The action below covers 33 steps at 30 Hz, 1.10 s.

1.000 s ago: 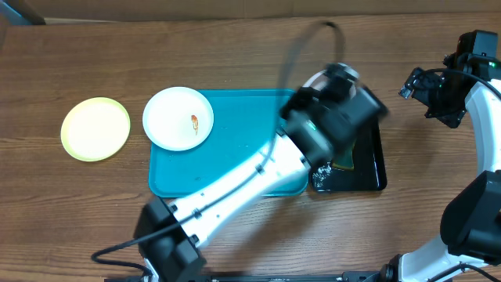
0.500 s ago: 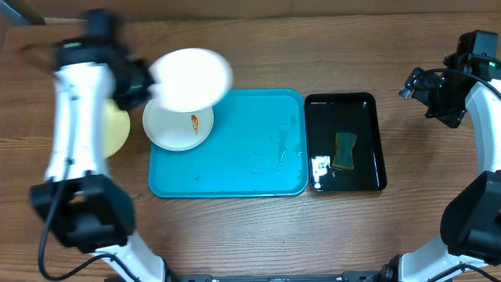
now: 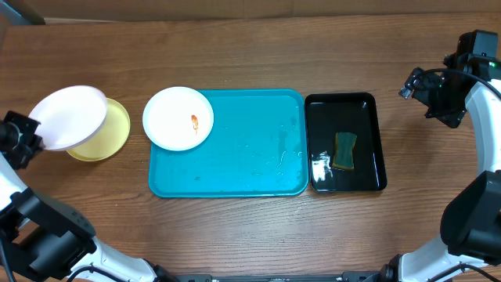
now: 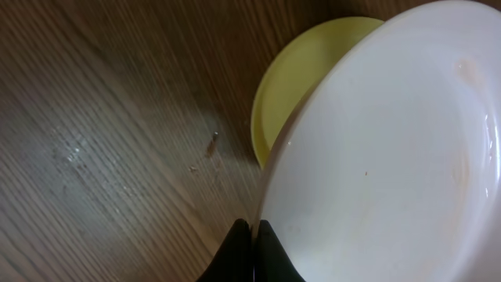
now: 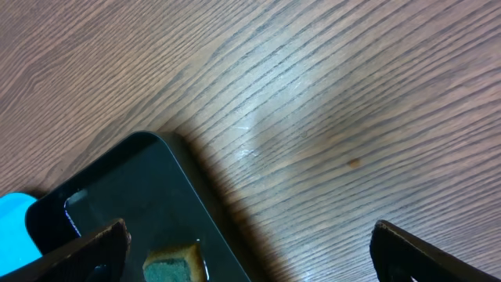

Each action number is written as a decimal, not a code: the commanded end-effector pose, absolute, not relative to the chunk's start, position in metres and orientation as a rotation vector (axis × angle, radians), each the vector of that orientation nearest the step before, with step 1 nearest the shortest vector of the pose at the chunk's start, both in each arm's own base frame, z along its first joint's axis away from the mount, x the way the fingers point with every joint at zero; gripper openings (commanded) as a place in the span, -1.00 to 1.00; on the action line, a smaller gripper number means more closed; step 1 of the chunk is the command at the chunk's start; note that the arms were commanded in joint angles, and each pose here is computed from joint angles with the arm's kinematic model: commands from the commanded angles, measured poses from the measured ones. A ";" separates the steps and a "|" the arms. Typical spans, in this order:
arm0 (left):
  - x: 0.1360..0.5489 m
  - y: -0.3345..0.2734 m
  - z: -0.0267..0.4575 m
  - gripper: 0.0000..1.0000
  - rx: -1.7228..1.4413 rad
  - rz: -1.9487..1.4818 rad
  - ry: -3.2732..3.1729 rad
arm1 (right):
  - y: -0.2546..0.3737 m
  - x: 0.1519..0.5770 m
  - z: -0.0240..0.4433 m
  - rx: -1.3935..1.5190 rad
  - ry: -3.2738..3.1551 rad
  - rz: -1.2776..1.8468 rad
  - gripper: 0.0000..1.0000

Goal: Clean dirty plates on tray and stack at the side
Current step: 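Lift the white plate with the left gripper and set it on the yellow plate, then move the left gripper to the remaining white plate and grip its rim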

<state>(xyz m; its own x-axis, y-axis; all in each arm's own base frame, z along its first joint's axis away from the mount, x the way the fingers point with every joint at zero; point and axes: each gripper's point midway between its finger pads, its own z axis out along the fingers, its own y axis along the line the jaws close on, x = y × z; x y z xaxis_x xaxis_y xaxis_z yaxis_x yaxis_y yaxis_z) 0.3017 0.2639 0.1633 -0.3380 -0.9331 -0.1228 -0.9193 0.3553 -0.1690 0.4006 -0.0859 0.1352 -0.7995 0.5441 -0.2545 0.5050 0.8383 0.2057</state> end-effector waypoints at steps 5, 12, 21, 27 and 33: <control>0.298 0.266 0.120 -0.92 -1.653 -0.034 2.449 | -0.089 0.404 0.143 0.791 2.688 0.176 1.00; 0.310 0.272 0.104 -0.90 -1.607 -0.017 2.411 | -0.089 0.404 0.143 0.791 2.688 0.176 1.00; 0.348 0.233 0.111 0.58 -1.422 -0.309 2.447 | -0.089 0.404 0.143 0.791 2.688 0.176 1.00; 0.378 0.169 0.110 0.31 -1.119 -0.363 2.621 | -0.089 0.404 0.143 0.791 2.688 0.176 1.00; 0.394 0.122 0.105 0.04 -0.858 -0.173 2.767 | -0.089 0.404 0.143 0.791 2.688 0.176 1.00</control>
<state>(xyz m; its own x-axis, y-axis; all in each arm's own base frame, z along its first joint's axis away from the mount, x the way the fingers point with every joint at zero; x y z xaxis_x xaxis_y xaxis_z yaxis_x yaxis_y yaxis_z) 0.3906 0.1361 0.1033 -0.7280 -0.6690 -0.1503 -0.6218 0.7365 -0.2665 0.4006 -0.0859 0.1353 -0.7994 0.5444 -0.2543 0.5051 0.8381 0.2062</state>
